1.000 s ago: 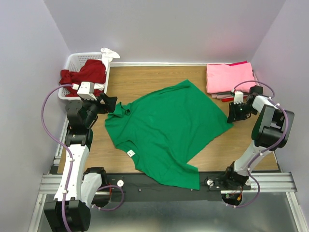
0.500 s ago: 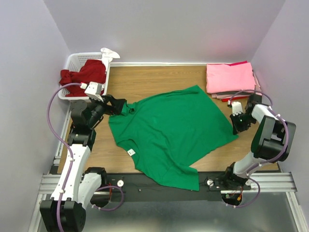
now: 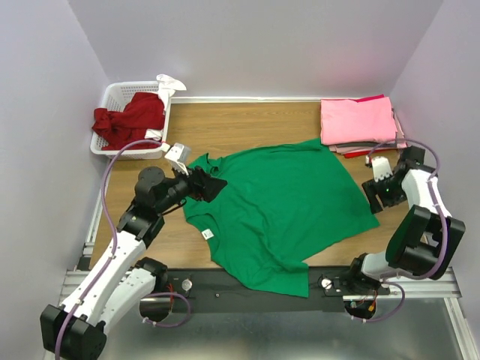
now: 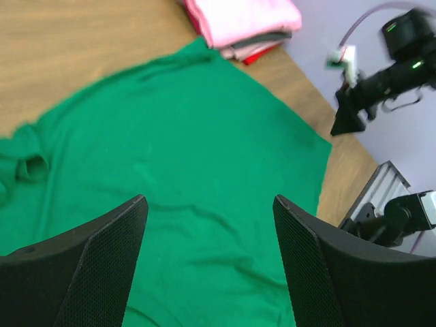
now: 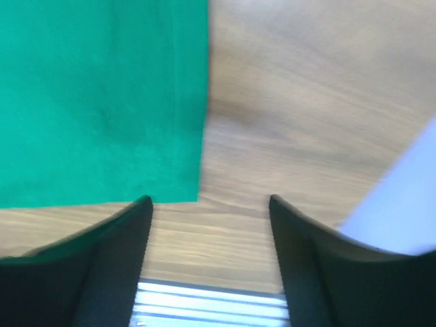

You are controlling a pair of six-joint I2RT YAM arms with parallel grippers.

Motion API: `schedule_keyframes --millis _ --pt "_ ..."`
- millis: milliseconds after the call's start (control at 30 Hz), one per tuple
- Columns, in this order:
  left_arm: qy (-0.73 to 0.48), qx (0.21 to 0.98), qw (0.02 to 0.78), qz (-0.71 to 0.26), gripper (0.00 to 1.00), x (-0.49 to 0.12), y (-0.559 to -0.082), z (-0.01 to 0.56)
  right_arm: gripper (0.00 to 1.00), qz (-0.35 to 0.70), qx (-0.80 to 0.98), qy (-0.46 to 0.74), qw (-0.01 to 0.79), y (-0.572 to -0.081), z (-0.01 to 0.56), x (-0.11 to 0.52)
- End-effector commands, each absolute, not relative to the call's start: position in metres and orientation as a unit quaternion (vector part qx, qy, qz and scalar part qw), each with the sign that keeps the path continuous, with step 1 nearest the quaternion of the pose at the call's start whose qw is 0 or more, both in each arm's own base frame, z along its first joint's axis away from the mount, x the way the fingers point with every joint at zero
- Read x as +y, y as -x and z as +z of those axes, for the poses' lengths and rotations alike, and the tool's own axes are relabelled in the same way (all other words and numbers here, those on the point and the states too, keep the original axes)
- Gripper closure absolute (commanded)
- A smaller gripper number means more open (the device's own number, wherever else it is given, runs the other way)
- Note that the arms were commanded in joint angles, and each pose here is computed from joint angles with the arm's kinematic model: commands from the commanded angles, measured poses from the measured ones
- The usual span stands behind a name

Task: Fold and stack the t-shirts
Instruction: Flatten the tshirt out

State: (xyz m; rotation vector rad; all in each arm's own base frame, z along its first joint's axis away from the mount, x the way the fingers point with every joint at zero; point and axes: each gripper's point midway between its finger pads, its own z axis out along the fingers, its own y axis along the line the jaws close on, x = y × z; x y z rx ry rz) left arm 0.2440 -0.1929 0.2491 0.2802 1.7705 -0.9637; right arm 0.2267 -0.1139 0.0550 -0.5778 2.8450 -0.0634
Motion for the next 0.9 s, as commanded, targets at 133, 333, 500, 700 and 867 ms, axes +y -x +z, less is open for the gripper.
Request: schedule_keyframes --millis 133,333,500,700,867 --pt "-0.028 0.844 0.490 -0.216 0.19 -0.154 -0.312 0.201 0.17 0.165 0.916 0.257 0.260 -0.278 0.137 -0.024" --pt "-0.023 0.895 0.444 -0.025 0.26 -0.114 -0.377 0.168 0.17 0.357 0.826 0.323 0.295 -0.280 0.155 0.118" --pt "0.004 0.906 0.423 0.006 0.46 -0.092 -0.393 0.145 0.17 0.366 0.828 0.324 0.276 -0.288 0.128 0.121" --pt "-0.003 0.923 0.384 0.012 0.52 -0.086 -0.396 0.116 0.17 0.365 0.823 0.332 0.281 -0.284 0.123 0.121" --pt "-0.074 0.930 0.357 0.036 0.52 -0.087 -0.392 0.100 0.17 0.377 0.818 0.330 0.281 -0.275 0.124 0.125"
